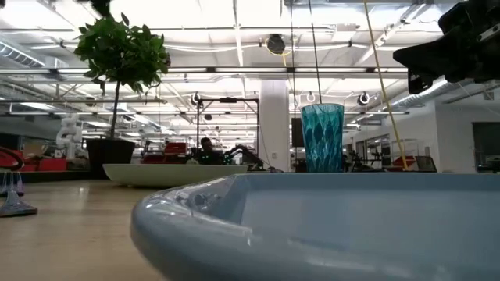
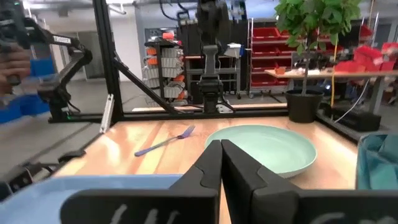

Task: Pick and place plate/cup/fork/spoon on tray
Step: Put the glass cup into the food tray

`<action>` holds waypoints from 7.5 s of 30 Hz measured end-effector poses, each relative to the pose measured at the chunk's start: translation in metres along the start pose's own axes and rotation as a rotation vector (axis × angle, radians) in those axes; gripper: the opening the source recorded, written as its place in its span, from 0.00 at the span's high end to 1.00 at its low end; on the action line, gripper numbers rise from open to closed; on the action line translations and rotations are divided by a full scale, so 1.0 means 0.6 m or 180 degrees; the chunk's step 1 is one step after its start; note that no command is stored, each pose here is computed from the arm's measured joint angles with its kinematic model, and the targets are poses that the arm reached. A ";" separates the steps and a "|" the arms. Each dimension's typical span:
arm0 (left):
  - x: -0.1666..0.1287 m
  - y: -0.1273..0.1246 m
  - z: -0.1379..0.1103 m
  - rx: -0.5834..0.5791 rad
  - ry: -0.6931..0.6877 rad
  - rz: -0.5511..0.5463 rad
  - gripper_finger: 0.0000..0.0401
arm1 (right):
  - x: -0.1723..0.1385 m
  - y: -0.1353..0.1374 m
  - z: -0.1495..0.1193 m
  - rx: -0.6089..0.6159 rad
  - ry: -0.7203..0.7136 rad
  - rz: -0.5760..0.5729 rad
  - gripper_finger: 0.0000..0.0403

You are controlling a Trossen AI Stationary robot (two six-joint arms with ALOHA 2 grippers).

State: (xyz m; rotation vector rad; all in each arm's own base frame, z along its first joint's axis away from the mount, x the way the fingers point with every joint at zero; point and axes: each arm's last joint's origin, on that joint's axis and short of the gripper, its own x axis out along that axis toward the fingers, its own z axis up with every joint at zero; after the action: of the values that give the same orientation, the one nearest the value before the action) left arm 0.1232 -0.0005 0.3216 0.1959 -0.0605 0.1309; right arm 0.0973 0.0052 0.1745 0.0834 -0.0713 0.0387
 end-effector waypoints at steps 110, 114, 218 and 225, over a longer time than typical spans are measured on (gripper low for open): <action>0.558 0.111 -0.199 0.2502 0.1907 -0.1560 0.96 | 0.033 -0.011 -0.031 0.0659 0.1297 -0.0307 1.00; 0.551 0.110 -0.176 0.2367 0.1907 -0.1461 0.98 | 0.033 -0.011 -0.031 0.0648 0.1295 -0.0318 1.00; 0.364 -0.174 -0.082 0.1897 0.2189 -0.2197 0.97 | 0.057 0.014 -0.017 0.1200 0.0320 -0.0630 1.00; 0.355 -0.177 -0.083 0.1728 0.2308 -0.2365 0.92 | 0.059 0.014 -0.018 0.1198 0.0338 -0.0626 1.00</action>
State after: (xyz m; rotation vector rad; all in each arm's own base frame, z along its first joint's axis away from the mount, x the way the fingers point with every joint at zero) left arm 0.3508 -0.0675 0.2680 0.6861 0.7739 -0.5344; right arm 0.1328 0.0160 0.1668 0.4634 0.0515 -0.1408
